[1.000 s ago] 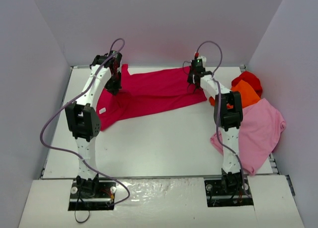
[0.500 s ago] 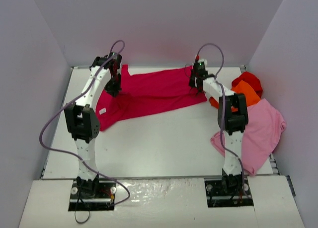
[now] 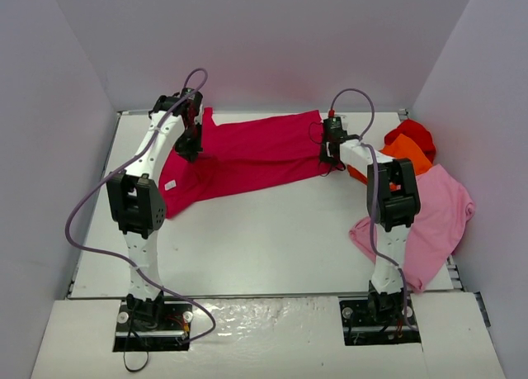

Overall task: Fold and stack the t-shirts
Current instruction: Fold the flattened tshirt in 1/3 of the way

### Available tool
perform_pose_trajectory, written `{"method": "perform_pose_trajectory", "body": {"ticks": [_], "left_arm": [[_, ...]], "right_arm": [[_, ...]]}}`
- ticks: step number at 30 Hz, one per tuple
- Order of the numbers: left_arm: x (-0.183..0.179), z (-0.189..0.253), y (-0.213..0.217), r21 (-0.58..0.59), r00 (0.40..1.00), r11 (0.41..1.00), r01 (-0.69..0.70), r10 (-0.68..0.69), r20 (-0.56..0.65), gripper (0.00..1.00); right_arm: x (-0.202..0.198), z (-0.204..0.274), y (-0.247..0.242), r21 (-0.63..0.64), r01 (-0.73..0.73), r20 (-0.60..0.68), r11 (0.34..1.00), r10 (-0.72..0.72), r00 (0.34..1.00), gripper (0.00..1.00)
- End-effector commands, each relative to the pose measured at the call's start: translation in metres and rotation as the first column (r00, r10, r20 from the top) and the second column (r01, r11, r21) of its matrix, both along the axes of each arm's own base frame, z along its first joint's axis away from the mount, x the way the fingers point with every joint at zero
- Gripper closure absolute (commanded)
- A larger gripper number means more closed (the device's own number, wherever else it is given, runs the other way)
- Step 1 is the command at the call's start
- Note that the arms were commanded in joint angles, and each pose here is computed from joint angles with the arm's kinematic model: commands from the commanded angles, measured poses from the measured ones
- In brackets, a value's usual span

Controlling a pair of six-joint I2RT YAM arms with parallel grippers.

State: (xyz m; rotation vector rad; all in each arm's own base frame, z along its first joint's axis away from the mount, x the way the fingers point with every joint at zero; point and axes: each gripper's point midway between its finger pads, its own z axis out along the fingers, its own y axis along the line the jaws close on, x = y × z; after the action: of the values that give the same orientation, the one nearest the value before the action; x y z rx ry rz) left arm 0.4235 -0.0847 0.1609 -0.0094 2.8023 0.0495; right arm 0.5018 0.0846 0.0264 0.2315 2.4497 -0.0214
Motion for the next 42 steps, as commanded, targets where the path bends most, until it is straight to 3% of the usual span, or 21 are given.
{"method": "perform_pose_trajectory", "body": {"ticks": [1, 11, 22, 27, 35, 42], "left_arm": [[0.0, 0.043, 0.005, -0.014, 0.993, 1.0, 0.002, -0.001, 0.116, 1.0], [0.001, 0.041, 0.005, -0.013, 0.994, 1.0, 0.003, -0.001, 0.112, 1.0], [0.0, 0.039, 0.004, -0.018, 0.994, 1.0, 0.006, -0.004, 0.108, 1.0], [-0.001, 0.039, 0.003, -0.021, 0.994, 1.0, 0.008, -0.005, 0.108, 1.0], [-0.002, 0.037, 0.003, -0.02, 0.995, 1.0, 0.009, -0.007, 0.103, 1.0], [-0.002, 0.039, 0.002, -0.033, 0.994, 0.999, 0.009, -0.005, 0.112, 1.0]], "right_arm": [[0.031, 0.026, -0.003, -0.025, 0.022, 0.099, 0.999, -0.02, 0.995, 1.0], [0.052, 0.016, -0.007, -0.054, 0.067, 0.122, 0.996, -0.06, 0.991, 1.0], [0.105, 0.108, 0.014, 0.052, 0.038, 0.41, 0.998, -0.056, 0.91, 1.0], [0.116, 0.125, 0.027, 0.11, -0.016, 0.458, 0.994, -0.036, 0.888, 1.0], [0.075, 0.14, 0.017, 0.099, -0.011, 0.477, 0.995, -0.038, 0.878, 1.0], [0.046, 0.125, 0.007, 0.075, 0.013, 0.435, 0.997, -0.045, 0.899, 1.0]]}}
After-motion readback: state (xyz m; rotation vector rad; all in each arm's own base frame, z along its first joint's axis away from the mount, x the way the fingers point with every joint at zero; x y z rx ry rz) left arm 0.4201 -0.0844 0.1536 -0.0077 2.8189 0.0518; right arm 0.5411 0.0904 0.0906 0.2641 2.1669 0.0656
